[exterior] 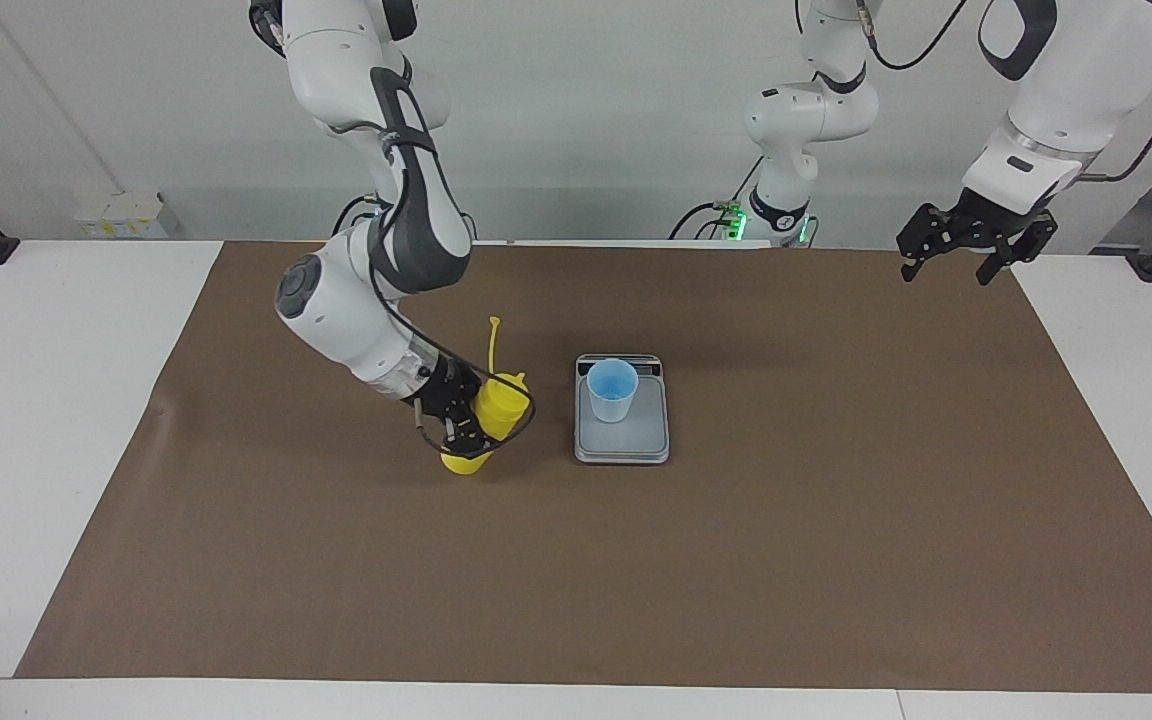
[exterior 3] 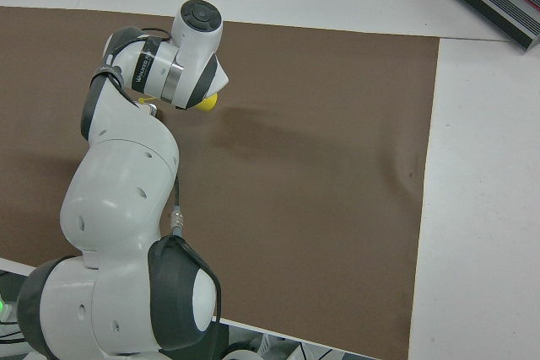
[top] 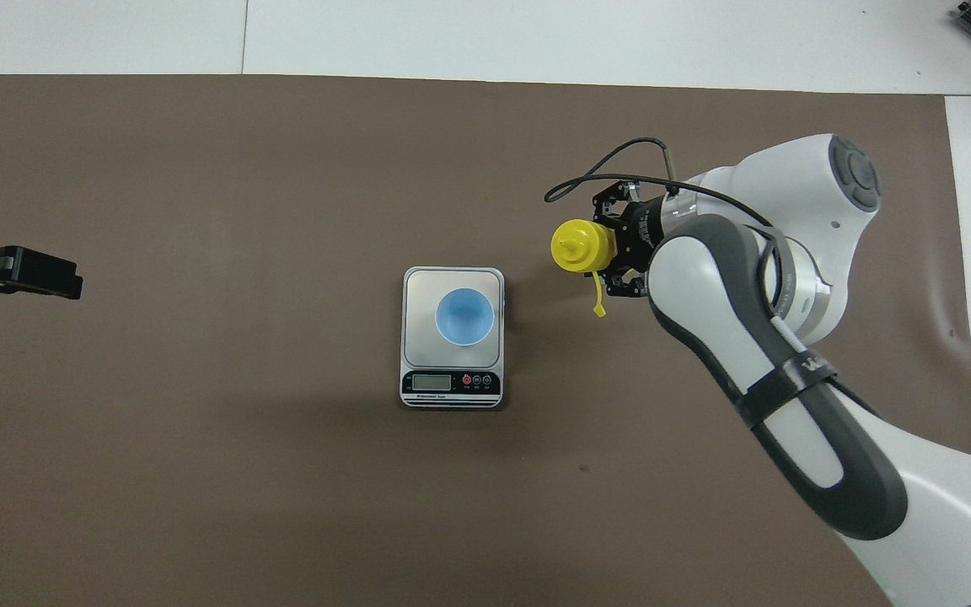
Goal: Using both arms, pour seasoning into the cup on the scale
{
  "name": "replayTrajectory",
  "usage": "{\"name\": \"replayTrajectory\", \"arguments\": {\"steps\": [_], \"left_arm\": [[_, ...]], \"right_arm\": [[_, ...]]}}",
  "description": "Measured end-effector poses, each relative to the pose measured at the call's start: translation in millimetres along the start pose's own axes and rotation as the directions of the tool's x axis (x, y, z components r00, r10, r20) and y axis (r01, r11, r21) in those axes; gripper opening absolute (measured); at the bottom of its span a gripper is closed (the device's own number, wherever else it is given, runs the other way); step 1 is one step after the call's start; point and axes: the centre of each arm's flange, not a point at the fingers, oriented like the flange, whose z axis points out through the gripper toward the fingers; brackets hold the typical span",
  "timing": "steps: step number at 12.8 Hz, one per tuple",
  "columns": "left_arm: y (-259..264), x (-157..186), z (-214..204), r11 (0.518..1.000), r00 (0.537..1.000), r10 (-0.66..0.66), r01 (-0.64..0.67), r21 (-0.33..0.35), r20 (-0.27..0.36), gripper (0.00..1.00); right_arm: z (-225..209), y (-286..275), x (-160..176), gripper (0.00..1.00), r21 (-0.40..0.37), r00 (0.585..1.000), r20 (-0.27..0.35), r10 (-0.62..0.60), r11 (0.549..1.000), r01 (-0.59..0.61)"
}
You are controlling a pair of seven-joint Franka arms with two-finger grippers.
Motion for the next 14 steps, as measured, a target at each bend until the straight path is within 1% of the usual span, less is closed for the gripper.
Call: {"name": "replayTrajectory", "arguments": {"steps": [2,4,6,7,9,11,14], "left_arm": [[0,0,0,1.000,1.000,0.000,0.000,0.000,0.000,1.00],[0,0,0,1.000,1.000,0.000,0.000,0.000,0.000,1.00],[0,0,0,1.000,1.000,0.000,0.000,0.000,0.000,1.00],[0,0,0,1.000,1.000,0.000,0.000,0.000,0.000,1.00],[0,0,0,1.000,1.000,0.000,0.000,0.000,0.000,1.00],[0,0,0,1.000,1.000,0.000,0.000,0.000,0.000,1.00],[0,0,0,1.000,1.000,0.000,0.000,0.000,0.000,1.00]], "right_arm": [[5,-1,-40,0.58,0.008,0.990,-0.138,-0.041,0.999,0.042],[10,-1,-69,0.58,0.035,0.961,-0.260,-0.098,0.993,0.111],[11,-4,-86,0.58,0.058,0.922,-0.347,-0.175,0.977,0.207],[13,-4,-94,0.58,0.055,0.890,-0.395,-0.226,0.962,0.269],[21,0,-107,0.58,0.012,0.804,-0.495,-0.329,0.923,0.385],[28,4,-120,0.58,-0.034,0.721,-0.562,-0.405,0.882,0.469],[33,9,-136,0.58,-0.082,0.601,-0.648,-0.468,0.827,0.557]]}}
